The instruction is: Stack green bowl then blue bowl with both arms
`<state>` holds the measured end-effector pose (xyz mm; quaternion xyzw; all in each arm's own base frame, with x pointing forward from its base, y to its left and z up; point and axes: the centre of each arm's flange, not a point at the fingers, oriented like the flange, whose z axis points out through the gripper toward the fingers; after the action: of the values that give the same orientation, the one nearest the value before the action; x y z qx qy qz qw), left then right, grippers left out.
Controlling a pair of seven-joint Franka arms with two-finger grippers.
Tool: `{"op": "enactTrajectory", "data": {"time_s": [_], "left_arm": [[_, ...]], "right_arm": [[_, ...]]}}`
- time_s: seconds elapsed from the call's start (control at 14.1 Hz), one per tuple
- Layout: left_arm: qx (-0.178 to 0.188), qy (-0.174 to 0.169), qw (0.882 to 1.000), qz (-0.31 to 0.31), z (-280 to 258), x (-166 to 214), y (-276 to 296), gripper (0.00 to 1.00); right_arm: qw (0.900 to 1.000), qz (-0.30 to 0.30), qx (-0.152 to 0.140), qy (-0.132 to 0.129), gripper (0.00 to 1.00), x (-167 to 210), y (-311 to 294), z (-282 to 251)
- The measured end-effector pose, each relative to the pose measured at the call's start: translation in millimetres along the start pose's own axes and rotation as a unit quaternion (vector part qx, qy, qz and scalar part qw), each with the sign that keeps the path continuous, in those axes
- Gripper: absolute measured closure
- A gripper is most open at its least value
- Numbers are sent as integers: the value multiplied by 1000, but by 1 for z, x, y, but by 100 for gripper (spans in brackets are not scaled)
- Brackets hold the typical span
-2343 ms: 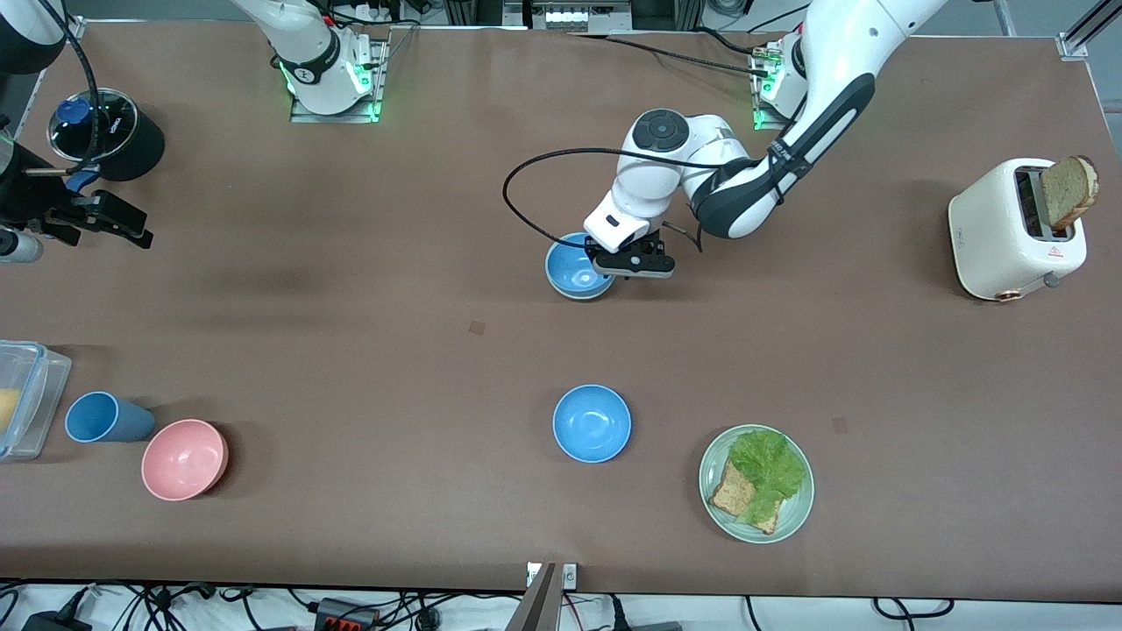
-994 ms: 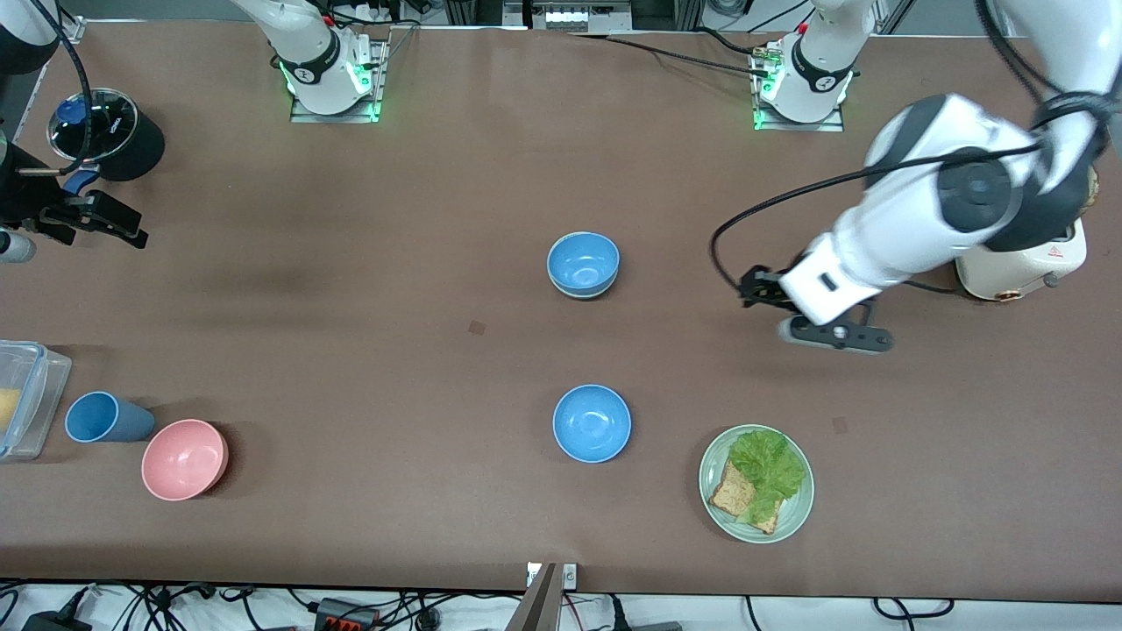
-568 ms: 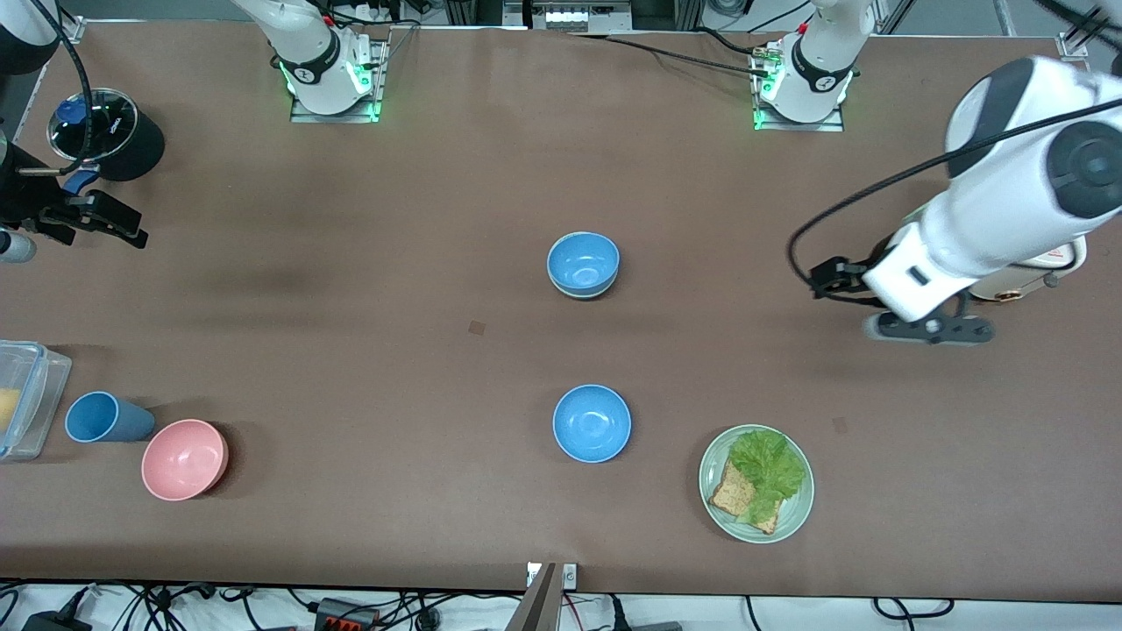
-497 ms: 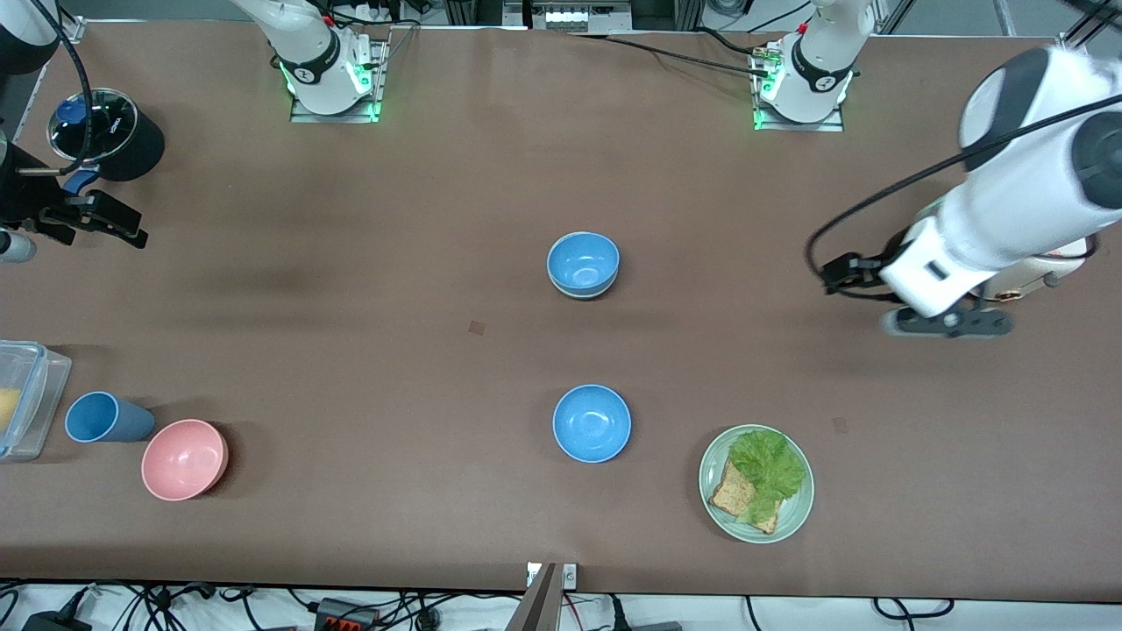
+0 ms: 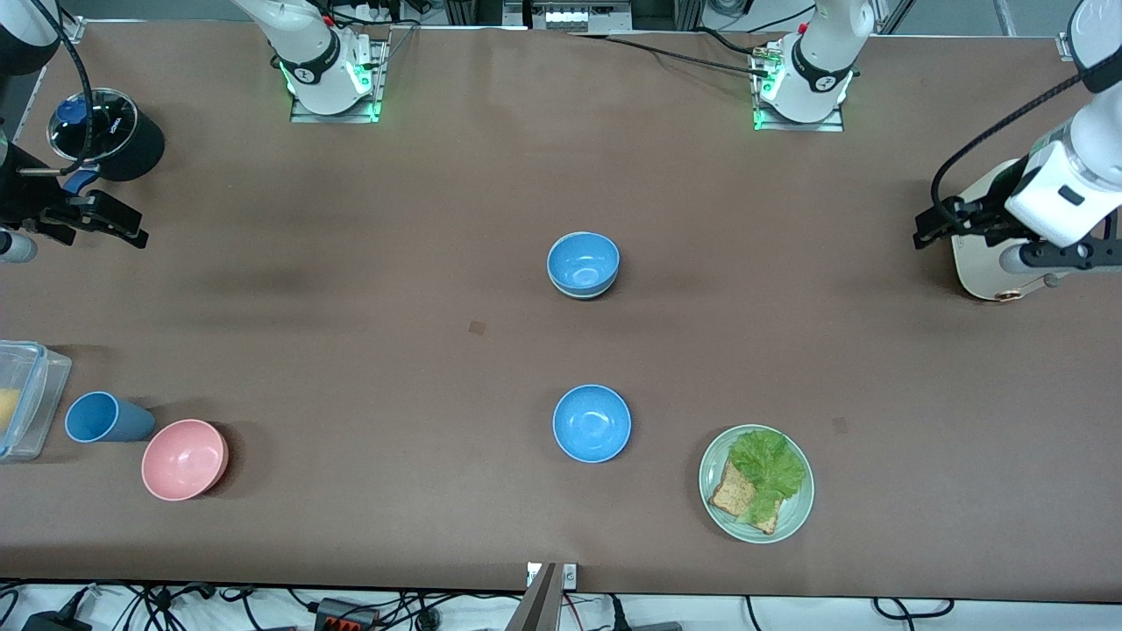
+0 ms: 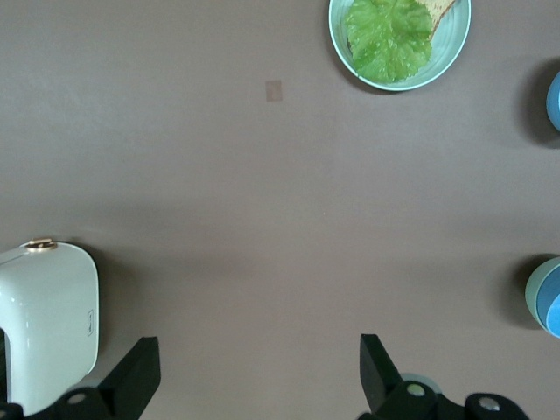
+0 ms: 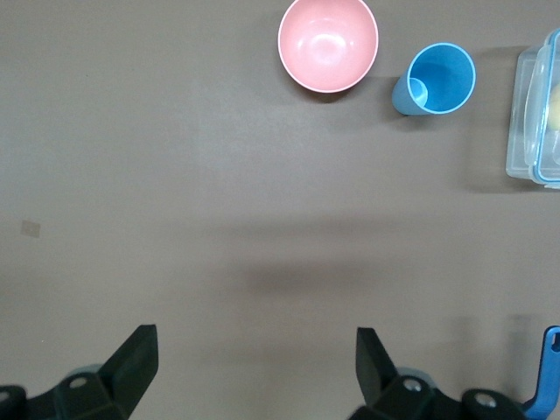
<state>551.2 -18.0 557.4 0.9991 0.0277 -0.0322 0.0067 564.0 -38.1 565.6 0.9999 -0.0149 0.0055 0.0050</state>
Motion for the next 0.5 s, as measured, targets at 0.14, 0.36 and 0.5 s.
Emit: {"op": "enactTrajectory", "data": {"time_s": [0.14, 0.36, 0.5], "left_arm": [[2, -13, 1000, 10, 2, -6, 12, 0], [4, -27, 1000, 15, 4, -9, 16, 0], [4, -28, 999, 14, 5, -9, 15, 0]], "right_arm": [[1000, 0, 0, 0, 0, 0, 0, 0], [1000, 0, 0, 0, 0, 0, 0, 0], [1000, 0, 0, 0, 0, 0, 0, 0]]}}
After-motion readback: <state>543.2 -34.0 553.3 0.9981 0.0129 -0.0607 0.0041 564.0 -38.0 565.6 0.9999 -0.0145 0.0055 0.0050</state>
